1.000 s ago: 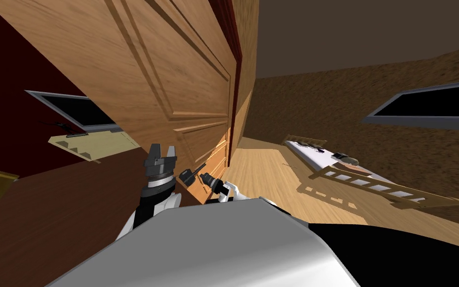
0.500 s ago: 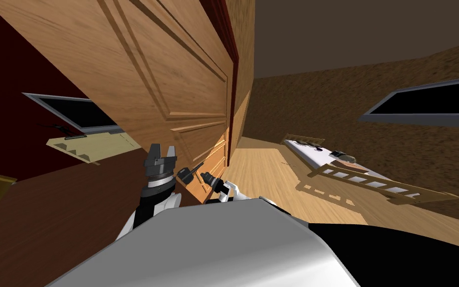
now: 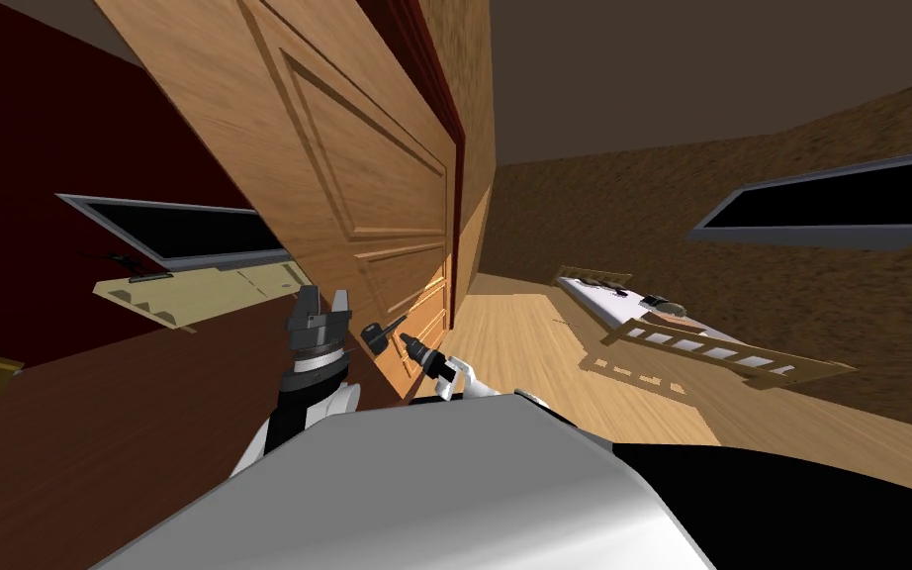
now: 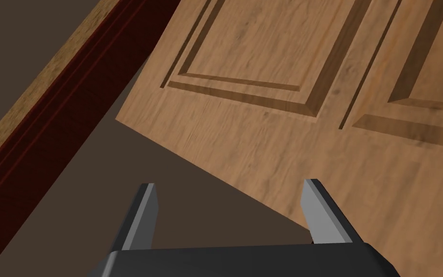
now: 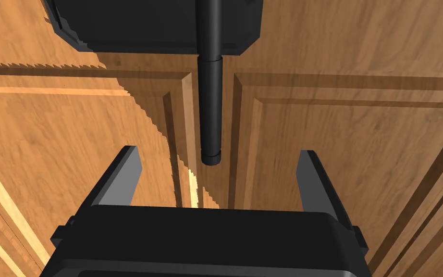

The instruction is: Push the door open

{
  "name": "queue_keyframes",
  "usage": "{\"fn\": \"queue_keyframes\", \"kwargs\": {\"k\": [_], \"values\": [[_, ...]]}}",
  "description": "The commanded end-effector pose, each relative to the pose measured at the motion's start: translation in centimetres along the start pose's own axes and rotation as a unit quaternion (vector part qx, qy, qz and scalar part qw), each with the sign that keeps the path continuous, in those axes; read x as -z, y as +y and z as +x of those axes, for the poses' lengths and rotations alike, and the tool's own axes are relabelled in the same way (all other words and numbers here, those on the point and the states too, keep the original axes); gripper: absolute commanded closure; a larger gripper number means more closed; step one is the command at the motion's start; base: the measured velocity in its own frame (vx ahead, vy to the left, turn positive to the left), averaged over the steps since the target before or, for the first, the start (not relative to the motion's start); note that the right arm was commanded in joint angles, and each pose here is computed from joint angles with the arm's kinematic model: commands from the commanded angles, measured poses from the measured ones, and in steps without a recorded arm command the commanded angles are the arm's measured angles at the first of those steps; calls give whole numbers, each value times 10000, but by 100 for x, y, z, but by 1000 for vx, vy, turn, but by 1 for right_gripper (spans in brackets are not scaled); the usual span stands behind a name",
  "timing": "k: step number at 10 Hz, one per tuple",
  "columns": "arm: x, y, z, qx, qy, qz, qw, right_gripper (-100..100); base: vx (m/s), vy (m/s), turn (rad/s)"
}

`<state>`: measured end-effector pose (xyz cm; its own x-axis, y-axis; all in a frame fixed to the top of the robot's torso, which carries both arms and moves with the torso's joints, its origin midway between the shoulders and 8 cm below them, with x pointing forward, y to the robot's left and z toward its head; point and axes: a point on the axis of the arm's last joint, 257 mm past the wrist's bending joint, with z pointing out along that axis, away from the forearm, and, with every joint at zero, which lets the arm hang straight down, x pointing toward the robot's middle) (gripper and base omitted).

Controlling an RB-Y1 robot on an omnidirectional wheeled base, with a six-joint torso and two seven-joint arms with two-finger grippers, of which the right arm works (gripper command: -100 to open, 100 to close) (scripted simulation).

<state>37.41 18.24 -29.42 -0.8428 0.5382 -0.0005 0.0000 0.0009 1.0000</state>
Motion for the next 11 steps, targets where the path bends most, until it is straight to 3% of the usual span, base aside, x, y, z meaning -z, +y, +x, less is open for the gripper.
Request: {"fn": "queue_keyframes", "kwargs": {"k": [1, 7, 8, 11], "values": [[-5, -9, -28, 18, -27, 7, 10000, -100, 87, 165, 31], [-42, 2, -63, 22, -91, -15, 10000, -100, 108, 150, 23], [-42, 2, -63, 22, -91, -15, 10000, 100, -5, -10, -2], [-42, 2, -63, 22, -91, -15, 10000, 100, -13, -23, 2]]}}
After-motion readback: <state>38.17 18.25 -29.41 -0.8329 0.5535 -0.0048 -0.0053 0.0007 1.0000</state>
